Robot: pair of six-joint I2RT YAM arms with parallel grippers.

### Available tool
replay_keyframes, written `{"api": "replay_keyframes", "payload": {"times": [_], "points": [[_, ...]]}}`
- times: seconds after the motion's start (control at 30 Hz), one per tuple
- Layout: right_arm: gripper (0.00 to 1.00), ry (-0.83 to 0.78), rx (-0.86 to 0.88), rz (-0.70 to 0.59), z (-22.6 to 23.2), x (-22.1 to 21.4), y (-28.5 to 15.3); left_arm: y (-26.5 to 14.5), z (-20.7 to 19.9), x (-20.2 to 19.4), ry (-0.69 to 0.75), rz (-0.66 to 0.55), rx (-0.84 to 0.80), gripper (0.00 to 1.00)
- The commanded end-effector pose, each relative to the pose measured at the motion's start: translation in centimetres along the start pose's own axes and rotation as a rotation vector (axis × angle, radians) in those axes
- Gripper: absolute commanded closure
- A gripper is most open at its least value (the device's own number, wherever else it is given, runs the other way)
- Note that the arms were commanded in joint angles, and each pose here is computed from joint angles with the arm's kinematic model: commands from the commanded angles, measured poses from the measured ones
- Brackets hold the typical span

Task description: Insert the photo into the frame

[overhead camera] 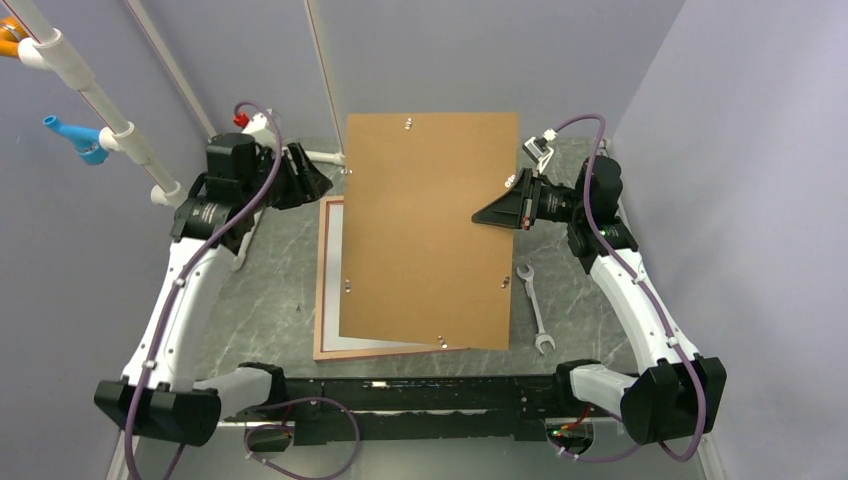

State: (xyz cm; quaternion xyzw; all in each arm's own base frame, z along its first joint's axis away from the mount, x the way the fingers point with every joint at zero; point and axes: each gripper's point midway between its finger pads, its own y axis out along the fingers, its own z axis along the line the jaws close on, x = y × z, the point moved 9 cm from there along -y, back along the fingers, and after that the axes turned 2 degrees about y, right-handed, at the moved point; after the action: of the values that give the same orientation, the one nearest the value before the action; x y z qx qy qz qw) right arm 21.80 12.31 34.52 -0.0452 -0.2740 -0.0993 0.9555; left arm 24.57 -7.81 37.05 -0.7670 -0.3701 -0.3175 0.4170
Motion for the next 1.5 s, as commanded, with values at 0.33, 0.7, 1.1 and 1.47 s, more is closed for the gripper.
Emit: {"api": "replay_keyframes", "payload": {"times": [0.33,0.7,1.1,1.47], "points": [[1.00,-0.089,0.027,0.002,2.1,-0.2,-0.5,3.2,-2.6,2.5,0.131,0.008,0.043,0.36],[1.00,-0.069,0.028,0.017,1.3,-0.7,-0.2,4.7,-4.6,2.8,0.206,0.020,0.048,0.34],[1.00,-0.005,0.015,0.010,-1.0,-1.3,0.7,4.3,-4.6,1.4,0.311,0.029,0.212,0.31],[1.00,0.094,-0.023,-0.052,-2.7,-0.6,1.5,2.5,-2.7,-0.2,0.375,0.072,0.360,0.10]]}}
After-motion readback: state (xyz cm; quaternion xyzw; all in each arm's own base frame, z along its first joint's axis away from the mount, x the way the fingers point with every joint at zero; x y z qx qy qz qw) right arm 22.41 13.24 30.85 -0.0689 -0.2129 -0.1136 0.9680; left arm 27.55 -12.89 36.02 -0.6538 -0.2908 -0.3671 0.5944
